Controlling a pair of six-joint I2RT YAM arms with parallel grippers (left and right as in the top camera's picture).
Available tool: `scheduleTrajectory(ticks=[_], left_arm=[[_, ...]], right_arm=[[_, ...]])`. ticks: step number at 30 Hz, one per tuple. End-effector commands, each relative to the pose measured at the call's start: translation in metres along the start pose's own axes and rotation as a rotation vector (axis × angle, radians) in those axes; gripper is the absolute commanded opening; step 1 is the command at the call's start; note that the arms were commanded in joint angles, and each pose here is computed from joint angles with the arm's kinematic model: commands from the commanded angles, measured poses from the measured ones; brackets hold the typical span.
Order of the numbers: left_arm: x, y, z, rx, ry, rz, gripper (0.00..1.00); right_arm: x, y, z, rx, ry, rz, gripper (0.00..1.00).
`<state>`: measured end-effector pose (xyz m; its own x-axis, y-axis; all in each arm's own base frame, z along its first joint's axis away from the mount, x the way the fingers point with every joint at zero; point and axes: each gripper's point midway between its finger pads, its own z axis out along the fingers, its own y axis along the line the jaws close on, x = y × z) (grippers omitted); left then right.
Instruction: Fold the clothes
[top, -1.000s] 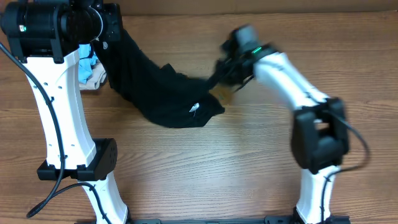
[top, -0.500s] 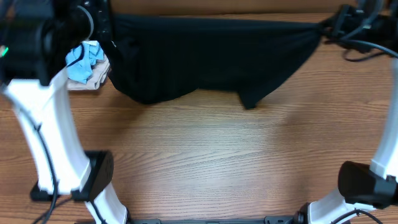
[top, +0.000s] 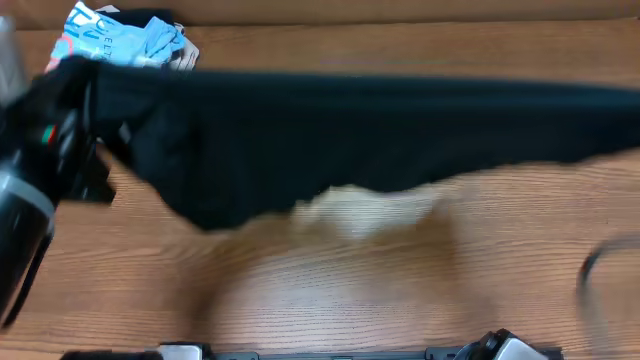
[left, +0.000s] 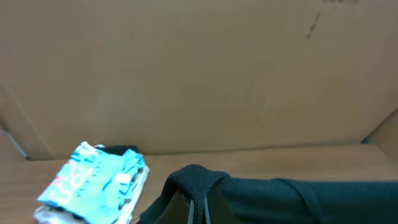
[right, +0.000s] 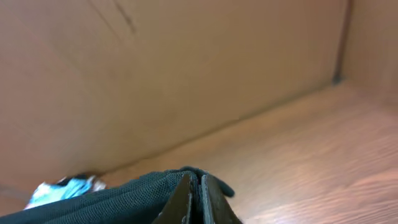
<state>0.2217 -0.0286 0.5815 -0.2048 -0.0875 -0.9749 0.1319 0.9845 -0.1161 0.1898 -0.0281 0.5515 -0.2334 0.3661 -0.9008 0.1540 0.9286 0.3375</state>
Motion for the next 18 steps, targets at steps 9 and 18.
scheduleTrajectory(ticks=[9,18], left_arm=[[0.039,0.027,0.023,-0.128,0.184,-0.01,0.04],[0.13,0.051,0.147,-0.163,0.605,-0.04,0.04]], right_arm=[[0.013,-0.022,-0.024,0.181,-0.037,-0.016,0.04],[0.08,-0.096,0.08,0.211,0.376,0.127,0.04]])
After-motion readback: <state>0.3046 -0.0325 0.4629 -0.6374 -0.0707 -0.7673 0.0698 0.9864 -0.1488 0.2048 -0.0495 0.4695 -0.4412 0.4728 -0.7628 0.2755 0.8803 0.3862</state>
